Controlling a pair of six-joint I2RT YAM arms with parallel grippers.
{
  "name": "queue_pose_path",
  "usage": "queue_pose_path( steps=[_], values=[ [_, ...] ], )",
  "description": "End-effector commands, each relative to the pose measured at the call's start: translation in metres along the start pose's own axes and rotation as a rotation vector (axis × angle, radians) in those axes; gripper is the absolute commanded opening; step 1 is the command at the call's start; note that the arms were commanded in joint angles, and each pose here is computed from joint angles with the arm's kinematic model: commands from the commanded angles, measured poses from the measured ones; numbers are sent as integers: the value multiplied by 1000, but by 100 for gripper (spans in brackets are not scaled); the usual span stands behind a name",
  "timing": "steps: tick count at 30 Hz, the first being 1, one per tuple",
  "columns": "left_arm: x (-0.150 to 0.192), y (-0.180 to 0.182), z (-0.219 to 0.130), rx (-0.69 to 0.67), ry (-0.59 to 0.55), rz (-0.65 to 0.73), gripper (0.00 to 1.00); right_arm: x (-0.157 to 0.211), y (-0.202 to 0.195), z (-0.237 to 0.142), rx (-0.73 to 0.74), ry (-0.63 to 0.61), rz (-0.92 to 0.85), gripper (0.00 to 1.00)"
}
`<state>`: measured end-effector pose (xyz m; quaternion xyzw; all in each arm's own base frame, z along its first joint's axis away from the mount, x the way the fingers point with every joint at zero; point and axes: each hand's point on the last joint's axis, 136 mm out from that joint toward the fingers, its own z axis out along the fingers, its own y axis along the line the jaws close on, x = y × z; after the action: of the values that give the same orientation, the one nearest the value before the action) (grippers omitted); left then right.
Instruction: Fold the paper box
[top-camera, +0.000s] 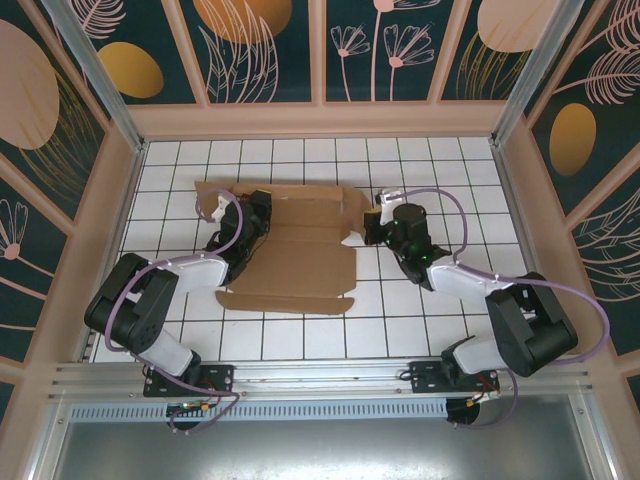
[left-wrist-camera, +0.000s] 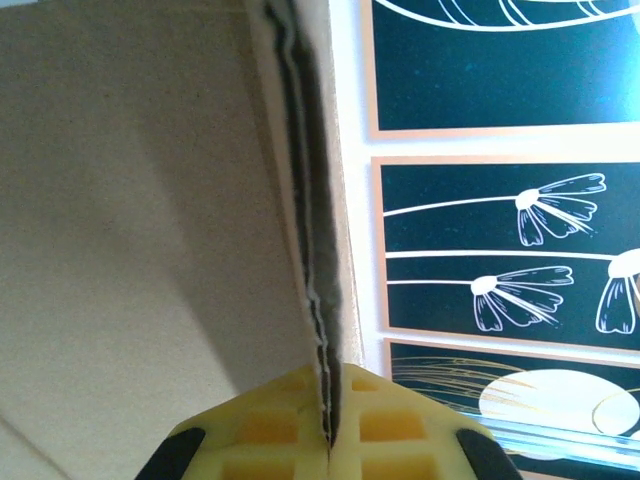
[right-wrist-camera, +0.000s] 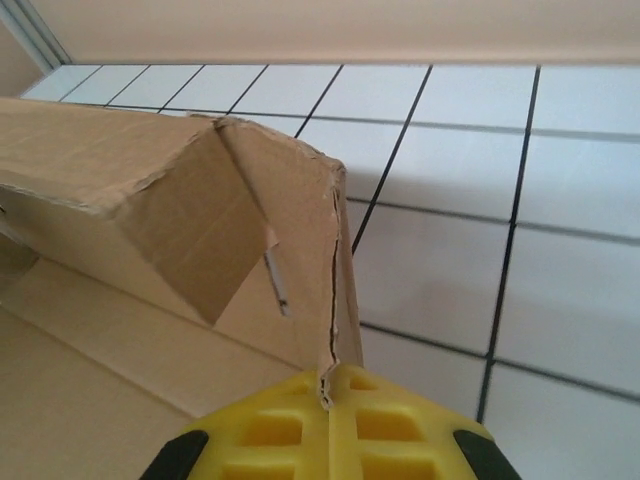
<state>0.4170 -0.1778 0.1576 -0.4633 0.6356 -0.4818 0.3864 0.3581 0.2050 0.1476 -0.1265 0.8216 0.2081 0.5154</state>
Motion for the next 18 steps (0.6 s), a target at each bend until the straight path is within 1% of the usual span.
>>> queue_pose_path(
  steps=[1,3,6,8,10,12,15,18],
  values=[
    [4,51,0,-170,18,28,0,-9,14,-7,-28,-30,155,0],
    [4,51,-1,-171,19,29,0,-7,27,-6,-59,-23,218,0],
    [3,50,-1,-168,16,31,0,-10,44,-6,-110,-49,281,0],
    [3,50,-1,-167,17,30,0,-9,49,-3,-105,-60,265,0],
    [4,50,-1,-163,22,31,0,-6,42,5,-58,-60,228,2],
    [6,52,-1,-161,31,28,0,-4,34,12,-16,-77,215,6],
    [6,52,-2,-157,34,24,0,-2,34,23,-29,-125,213,15],
    [5,50,-4,-149,32,24,0,-3,43,35,-85,-144,198,20]
  ],
)
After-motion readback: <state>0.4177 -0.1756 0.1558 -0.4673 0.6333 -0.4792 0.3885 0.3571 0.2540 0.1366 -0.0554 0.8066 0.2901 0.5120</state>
